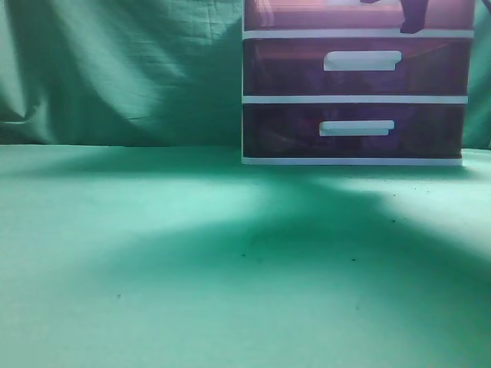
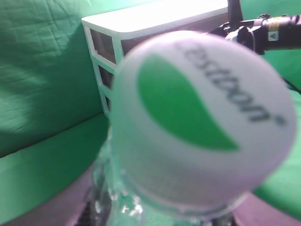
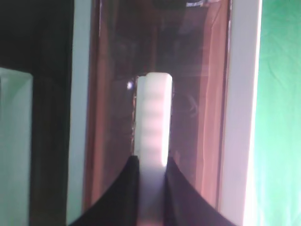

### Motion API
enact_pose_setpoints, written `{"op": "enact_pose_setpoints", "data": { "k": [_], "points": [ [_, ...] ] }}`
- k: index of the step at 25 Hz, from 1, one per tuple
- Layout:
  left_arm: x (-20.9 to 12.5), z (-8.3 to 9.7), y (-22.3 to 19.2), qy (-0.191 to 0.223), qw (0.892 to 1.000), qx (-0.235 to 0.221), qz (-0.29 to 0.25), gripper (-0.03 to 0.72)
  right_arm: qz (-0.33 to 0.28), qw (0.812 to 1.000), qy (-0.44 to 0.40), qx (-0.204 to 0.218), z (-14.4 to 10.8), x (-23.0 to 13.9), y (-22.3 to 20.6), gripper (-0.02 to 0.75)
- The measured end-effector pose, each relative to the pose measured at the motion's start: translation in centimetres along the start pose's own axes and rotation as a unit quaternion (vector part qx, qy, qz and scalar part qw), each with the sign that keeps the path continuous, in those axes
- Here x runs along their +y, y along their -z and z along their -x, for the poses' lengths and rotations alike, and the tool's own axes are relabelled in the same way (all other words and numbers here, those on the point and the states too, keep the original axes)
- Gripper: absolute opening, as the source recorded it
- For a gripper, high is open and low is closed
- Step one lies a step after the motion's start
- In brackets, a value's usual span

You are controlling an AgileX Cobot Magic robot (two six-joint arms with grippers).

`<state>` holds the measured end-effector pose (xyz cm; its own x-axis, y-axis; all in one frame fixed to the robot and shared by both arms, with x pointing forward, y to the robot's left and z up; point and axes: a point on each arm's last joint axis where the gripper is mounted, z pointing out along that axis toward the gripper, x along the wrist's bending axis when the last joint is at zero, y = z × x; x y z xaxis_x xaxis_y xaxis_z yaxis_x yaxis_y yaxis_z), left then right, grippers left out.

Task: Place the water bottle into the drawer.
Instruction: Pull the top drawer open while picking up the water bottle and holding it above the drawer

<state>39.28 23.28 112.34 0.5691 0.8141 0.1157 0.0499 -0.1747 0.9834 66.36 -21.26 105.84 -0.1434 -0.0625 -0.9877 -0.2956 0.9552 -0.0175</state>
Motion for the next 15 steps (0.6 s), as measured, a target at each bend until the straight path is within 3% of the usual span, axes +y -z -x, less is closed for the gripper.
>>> {"op": "enact_pose_setpoints", "data": {
  "k": [15],
  "points": [
    [0.0,0.0,0.0,0.0,1.0,0.002,0.0,0.325,0.039,0.998,-0.012,0.039,-3.0,3.2,13.0,0.09]
  ]
}}
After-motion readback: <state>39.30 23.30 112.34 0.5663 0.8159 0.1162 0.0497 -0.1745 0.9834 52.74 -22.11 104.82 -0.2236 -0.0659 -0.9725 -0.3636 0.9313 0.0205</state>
